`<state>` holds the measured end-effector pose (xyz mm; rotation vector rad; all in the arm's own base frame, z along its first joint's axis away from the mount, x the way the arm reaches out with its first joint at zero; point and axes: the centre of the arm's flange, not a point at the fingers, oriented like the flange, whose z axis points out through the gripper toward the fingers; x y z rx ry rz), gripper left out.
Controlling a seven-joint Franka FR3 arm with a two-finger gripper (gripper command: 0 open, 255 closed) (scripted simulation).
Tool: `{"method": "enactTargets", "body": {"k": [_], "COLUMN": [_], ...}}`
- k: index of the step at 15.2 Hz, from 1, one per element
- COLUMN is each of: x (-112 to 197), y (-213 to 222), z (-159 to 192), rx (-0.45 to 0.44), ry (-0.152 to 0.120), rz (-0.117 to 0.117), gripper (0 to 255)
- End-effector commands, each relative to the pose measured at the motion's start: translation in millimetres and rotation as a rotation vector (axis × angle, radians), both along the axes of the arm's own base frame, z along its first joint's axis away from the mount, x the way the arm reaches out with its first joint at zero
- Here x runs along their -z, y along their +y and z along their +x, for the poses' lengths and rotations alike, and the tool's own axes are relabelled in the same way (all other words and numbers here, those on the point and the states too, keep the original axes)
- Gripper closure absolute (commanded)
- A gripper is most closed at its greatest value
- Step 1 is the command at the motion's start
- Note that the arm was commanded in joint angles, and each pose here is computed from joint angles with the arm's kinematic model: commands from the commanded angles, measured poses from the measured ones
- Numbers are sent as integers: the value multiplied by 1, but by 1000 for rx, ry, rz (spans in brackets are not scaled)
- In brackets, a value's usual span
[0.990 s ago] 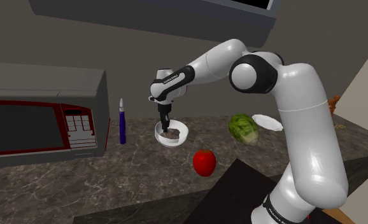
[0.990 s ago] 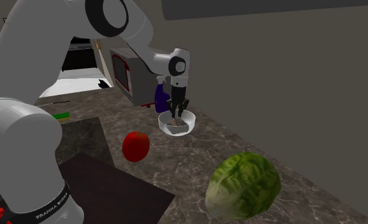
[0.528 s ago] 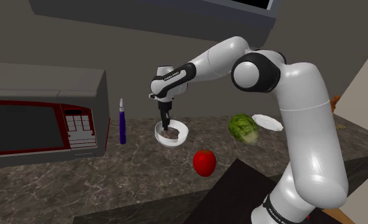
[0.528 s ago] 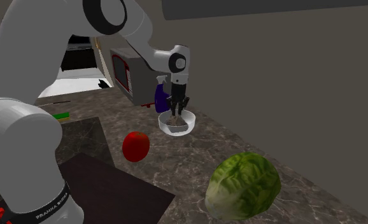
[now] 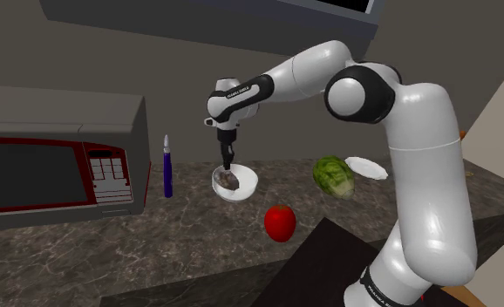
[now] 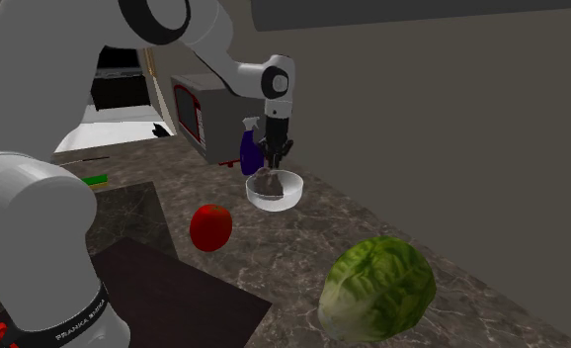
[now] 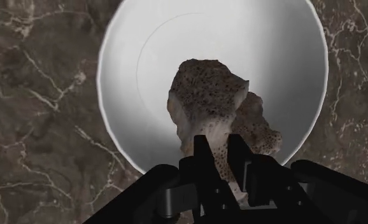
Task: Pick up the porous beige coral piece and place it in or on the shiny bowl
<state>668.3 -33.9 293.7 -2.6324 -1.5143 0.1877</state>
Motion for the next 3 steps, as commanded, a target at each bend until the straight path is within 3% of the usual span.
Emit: {"method": "enactTargets", "body": {"k": [1,3], "x": [-10,-21], "y": [0,0], "z": [0,0], "rx": [0,0], "ry": [0,0], "rz": [0,0], "gripper": [255,255]}}
